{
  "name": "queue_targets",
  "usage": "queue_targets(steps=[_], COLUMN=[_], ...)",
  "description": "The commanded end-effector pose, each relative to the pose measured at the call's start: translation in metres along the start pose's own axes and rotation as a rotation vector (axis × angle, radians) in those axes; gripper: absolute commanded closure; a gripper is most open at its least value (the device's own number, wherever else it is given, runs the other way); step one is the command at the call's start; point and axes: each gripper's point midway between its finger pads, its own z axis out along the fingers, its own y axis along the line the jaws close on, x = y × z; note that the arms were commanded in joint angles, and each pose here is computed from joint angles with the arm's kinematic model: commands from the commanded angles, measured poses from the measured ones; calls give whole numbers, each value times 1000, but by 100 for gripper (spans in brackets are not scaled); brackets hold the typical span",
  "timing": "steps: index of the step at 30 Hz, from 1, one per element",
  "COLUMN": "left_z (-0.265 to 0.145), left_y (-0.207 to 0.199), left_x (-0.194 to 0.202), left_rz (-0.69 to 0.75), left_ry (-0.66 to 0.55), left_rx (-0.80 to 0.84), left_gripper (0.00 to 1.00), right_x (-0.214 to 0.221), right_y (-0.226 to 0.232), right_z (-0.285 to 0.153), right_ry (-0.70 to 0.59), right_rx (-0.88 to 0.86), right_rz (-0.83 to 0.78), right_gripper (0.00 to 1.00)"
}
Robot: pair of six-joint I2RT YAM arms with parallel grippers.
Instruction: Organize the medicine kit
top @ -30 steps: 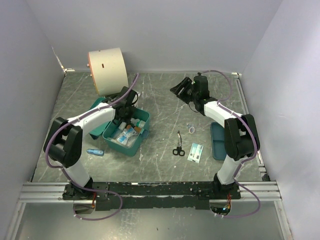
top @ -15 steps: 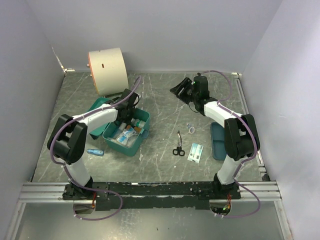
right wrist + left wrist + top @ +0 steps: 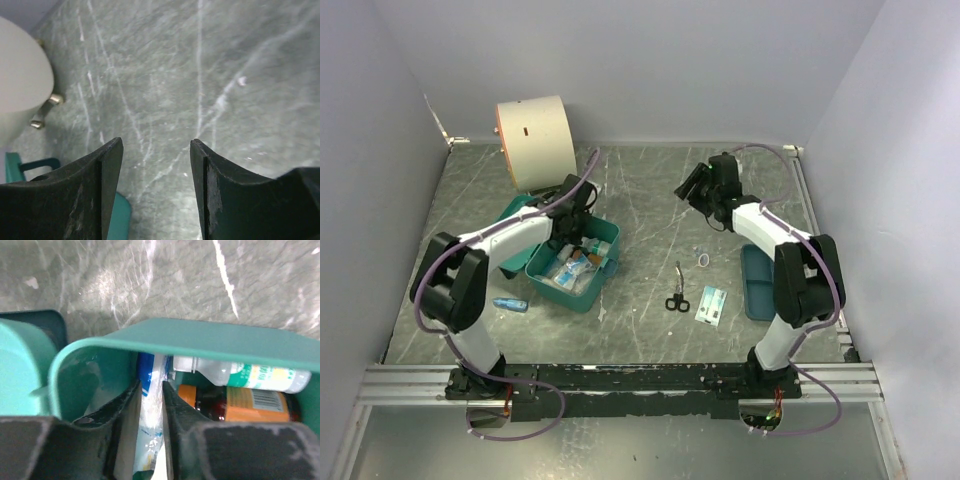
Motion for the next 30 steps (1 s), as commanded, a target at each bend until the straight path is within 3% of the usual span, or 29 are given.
queue_targets(steps=[1,6,10,15,18,20,24,30], left_z=[-50,-88,-128,-180,-193,-194,-191,-186], left_y=[-1,-1,14,40,45,40,25,7], left_x=[-39,-55,-91,-126,-137,-141,-148,-159], left_rz=[8,1,-97,-220,-253,-266,-277,-257], left_ry=[-134,-244,-437,-659,-726,-736,-747,-750], left_rx=[60,118,82,19,21,52,135,224], left_gripper=[63,57,55,30,17,1,1,5], right_x=[-36,-51,-47,-30,-10,1,25,25], right_y=[-37,-83,-128,-175,-192,-197,-198,-194], right_z=[-35,-75,-108,-143,-152,-152,-137,-105], right_ry=[-120,-180,-162,-114,-67,-33,74,153], right_rx=[200,397,553,690,721,715,649,565], right_rz=[-74,-107,-68,61,96,107,95,7], right_gripper=[44,42,39,34,32,30,29,30])
